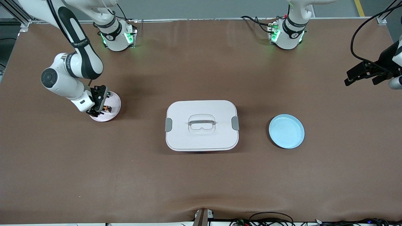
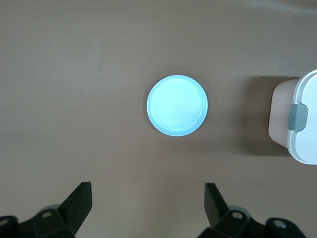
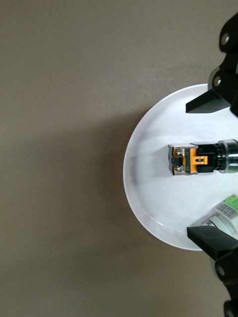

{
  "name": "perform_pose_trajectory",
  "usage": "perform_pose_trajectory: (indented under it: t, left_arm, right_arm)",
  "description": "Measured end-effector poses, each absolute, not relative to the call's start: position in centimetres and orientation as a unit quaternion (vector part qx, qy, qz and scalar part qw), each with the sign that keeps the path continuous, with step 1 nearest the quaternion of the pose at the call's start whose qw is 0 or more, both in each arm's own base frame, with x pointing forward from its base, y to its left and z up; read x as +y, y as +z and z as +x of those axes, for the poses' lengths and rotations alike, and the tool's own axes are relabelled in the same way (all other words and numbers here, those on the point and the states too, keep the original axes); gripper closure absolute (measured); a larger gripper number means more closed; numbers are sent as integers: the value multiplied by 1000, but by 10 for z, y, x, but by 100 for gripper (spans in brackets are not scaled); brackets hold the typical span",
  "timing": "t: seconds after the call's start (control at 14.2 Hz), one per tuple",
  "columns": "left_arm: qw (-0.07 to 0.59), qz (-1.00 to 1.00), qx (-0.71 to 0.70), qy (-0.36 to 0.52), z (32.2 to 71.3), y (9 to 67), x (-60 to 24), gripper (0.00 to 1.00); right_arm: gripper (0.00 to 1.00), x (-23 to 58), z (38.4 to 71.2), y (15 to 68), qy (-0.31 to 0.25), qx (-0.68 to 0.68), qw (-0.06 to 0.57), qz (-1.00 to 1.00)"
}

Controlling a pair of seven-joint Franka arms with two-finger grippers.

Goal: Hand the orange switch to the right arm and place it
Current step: 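Lower the switch onto the white plate with the right gripper, then open the right gripper and raise it away from the plate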

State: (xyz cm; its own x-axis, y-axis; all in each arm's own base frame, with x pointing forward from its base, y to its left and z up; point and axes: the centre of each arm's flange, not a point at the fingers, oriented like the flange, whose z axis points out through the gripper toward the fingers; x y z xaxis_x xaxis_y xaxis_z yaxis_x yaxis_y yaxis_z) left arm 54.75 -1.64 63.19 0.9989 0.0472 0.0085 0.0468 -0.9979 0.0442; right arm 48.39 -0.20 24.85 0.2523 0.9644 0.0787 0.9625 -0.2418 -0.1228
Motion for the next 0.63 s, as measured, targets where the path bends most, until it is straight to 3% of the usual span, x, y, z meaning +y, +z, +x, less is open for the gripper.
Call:
perform_pose_trajectory:
  t: [0.63]
  left_arm:
    - [22, 999, 23, -4, 549, 627, -17, 0]
  right_arm:
    - [0, 16, 551, 388, 17, -480, 70, -874]
